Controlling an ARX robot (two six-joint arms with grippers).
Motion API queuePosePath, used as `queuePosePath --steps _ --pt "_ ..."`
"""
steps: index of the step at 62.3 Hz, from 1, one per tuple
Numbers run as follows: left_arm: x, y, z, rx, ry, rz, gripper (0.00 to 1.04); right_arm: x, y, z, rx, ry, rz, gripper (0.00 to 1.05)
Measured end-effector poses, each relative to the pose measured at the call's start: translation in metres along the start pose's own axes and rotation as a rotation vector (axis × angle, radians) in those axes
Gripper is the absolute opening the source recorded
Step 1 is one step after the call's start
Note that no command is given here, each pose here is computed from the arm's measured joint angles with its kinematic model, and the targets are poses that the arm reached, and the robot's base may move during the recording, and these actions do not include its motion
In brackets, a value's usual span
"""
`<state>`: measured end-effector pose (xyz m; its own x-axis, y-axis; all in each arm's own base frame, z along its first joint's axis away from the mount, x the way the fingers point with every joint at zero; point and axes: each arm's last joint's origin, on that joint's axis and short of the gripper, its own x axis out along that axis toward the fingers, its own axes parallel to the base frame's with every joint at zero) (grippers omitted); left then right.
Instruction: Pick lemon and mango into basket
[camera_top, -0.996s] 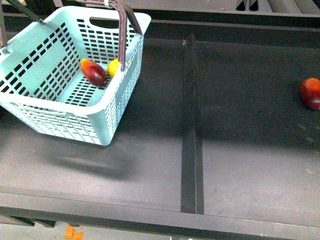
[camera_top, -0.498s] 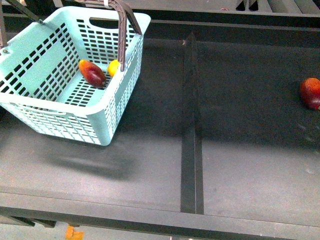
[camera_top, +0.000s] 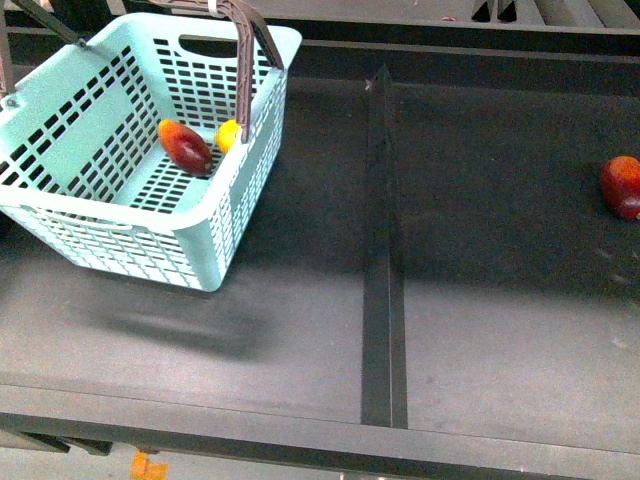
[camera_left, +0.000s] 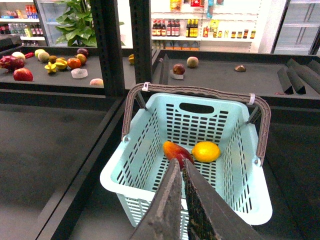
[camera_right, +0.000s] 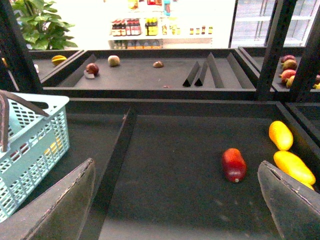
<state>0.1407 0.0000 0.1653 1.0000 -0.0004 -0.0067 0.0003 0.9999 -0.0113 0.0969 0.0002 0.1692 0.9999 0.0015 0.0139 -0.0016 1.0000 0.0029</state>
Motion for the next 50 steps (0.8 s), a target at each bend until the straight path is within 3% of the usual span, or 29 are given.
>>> queuePosePath --steps 50 --pt "-0.030 0.000 0.006 0.000 -0.023 0.000 0.03 0.000 0.000 0.000 0.000 0.000 0.000 0.96"
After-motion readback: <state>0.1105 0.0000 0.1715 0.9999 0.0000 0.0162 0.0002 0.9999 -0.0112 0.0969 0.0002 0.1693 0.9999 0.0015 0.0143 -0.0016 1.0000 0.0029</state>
